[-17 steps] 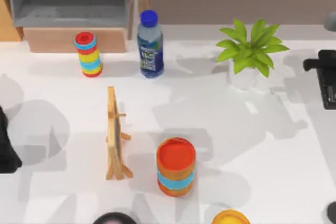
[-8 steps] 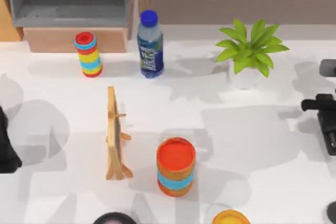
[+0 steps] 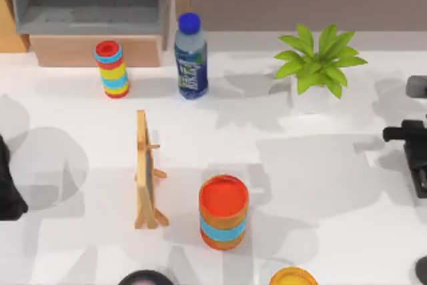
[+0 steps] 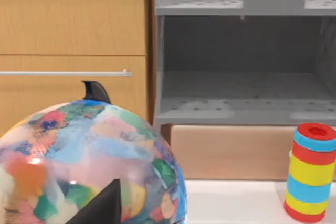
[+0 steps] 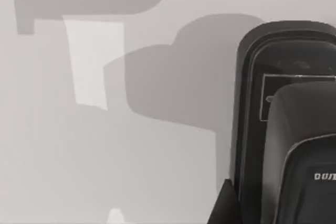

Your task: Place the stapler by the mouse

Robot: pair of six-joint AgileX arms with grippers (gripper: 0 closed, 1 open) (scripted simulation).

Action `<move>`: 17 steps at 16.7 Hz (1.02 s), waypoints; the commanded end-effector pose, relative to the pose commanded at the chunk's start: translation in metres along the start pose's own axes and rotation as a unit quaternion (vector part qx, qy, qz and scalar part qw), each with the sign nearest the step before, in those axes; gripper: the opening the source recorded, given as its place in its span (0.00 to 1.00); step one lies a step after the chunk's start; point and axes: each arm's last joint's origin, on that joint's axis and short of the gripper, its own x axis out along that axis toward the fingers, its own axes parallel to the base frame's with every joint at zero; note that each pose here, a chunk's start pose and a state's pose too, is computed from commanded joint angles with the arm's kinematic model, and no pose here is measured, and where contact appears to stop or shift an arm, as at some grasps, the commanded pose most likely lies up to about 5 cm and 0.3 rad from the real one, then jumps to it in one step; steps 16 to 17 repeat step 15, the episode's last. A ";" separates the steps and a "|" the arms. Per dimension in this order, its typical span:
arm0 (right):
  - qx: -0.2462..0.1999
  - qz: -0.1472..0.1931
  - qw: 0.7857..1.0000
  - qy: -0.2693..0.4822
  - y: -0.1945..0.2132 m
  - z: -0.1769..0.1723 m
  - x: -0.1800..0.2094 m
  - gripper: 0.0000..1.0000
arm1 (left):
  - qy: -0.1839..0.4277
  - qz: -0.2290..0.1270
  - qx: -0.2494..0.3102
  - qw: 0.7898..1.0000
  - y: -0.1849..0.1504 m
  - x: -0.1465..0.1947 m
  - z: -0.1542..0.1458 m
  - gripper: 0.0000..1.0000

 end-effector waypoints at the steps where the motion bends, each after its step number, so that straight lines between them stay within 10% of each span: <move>1: 0.000 0.000 1.000 0.000 0.000 0.000 0.000 0.38 | 0.000 0.000 0.000 1.000 0.000 0.000 0.000 1.00; 9: 0.000 0.000 1.000 0.000 0.000 0.000 0.000 0.98 | 0.000 0.000 0.000 1.000 0.000 0.000 0.000 1.00; 17: 0.000 0.000 1.000 0.000 0.000 0.000 0.000 1.00 | 0.000 0.000 0.000 1.000 0.000 0.000 0.000 1.00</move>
